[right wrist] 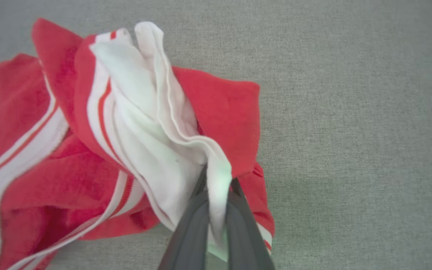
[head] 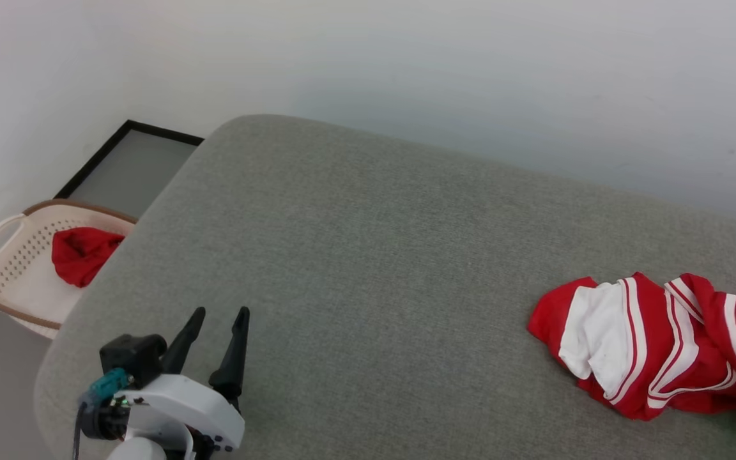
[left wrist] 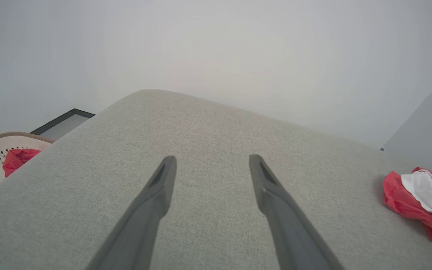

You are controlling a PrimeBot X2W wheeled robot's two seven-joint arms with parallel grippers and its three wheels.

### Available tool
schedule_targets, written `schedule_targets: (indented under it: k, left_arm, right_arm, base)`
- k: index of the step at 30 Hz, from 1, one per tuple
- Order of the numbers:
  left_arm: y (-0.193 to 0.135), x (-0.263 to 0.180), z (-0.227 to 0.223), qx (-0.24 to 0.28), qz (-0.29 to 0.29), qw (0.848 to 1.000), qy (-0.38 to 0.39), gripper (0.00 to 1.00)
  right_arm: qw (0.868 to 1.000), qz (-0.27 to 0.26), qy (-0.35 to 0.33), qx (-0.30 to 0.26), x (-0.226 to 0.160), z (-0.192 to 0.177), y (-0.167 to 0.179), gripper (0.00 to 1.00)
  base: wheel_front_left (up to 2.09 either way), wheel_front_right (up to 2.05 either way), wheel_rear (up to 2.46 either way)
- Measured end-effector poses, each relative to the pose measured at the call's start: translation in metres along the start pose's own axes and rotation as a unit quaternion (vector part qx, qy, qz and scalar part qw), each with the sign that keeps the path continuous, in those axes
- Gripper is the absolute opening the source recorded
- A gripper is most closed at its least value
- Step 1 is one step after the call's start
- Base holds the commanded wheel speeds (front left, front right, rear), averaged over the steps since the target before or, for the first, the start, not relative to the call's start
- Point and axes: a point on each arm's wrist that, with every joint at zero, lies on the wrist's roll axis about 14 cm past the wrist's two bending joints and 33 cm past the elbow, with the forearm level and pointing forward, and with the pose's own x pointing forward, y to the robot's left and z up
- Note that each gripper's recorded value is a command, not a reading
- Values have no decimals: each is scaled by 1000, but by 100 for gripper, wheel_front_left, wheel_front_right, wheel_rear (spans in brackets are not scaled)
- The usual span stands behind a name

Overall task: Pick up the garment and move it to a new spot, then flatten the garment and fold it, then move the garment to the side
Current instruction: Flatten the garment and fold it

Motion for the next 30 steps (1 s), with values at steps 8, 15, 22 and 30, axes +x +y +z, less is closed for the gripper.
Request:
schedule_targets:
  k: [8,15,22,30]
  left_arm:
    - [-10,10,1,8,-20,1000,5,100]
    - [-28,23,13,7,-55,998,-3,100]
    - [-55,37,24,8,-101,995,-9,100]
    - [-93,49,23,-17,-162,987,15,100]
  right_arm:
    - [998,9,-57,-34,-3,20,6,100]
    - [980,22,-182,-75,-33,57,12,100]
    - [936,25,-331,-115,-80,76,16,100]
    - [906,8,-411,-100,-117,57,13,100]
  base:
    - [0,0,0]
    - [0,0,0]
    - [0,0,0]
    - [0,0,0]
